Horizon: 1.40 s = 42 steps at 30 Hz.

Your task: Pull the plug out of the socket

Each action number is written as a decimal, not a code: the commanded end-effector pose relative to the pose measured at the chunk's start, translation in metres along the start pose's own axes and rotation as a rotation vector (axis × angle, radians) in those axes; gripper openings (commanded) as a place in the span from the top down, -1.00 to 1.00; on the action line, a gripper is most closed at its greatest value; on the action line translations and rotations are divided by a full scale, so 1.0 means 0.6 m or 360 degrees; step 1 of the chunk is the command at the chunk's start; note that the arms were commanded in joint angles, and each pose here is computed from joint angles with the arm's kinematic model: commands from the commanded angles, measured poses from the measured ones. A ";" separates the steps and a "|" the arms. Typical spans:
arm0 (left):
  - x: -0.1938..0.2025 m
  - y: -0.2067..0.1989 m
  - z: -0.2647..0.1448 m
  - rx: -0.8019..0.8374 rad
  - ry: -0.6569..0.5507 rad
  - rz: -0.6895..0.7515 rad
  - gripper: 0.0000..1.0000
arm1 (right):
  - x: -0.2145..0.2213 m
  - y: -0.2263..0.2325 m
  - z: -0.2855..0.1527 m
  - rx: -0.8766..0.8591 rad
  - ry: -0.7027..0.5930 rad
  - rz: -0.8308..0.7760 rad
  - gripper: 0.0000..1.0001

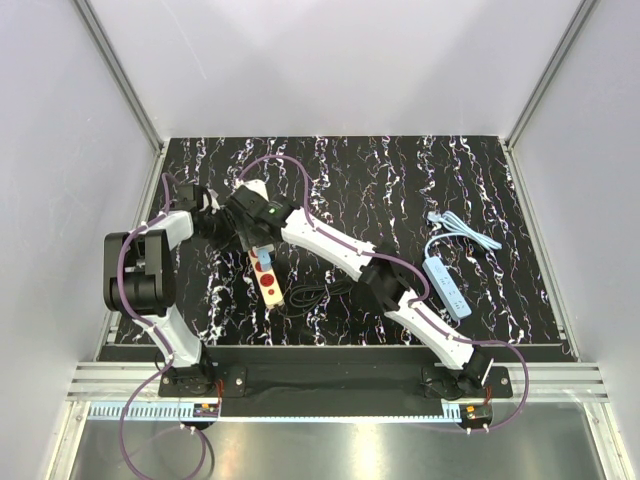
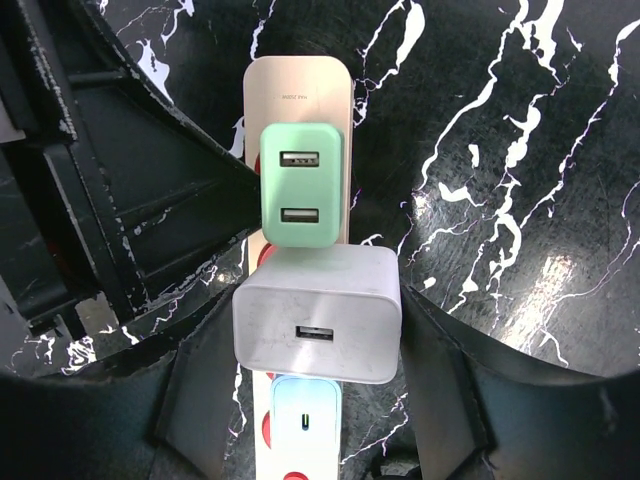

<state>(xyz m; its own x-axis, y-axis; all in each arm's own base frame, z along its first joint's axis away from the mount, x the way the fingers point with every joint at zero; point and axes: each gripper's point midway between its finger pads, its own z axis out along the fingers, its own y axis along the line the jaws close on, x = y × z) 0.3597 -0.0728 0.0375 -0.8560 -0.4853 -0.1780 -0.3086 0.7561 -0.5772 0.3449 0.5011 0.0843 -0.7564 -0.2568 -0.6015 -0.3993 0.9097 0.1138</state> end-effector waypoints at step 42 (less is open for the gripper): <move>0.034 0.025 0.040 -0.0205 0.0185 0.0050 0.42 | -0.158 0.036 -0.166 -0.0656 -0.0354 0.0503 1.00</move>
<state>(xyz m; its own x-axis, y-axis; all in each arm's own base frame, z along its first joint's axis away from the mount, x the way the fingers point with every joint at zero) 0.3689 -0.0971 0.0410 -0.8915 -0.4255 -0.1555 -0.2609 0.7628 -0.5916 0.3515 0.4704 0.0839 -0.8401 -0.0779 -0.5368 -0.2924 0.8986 0.3272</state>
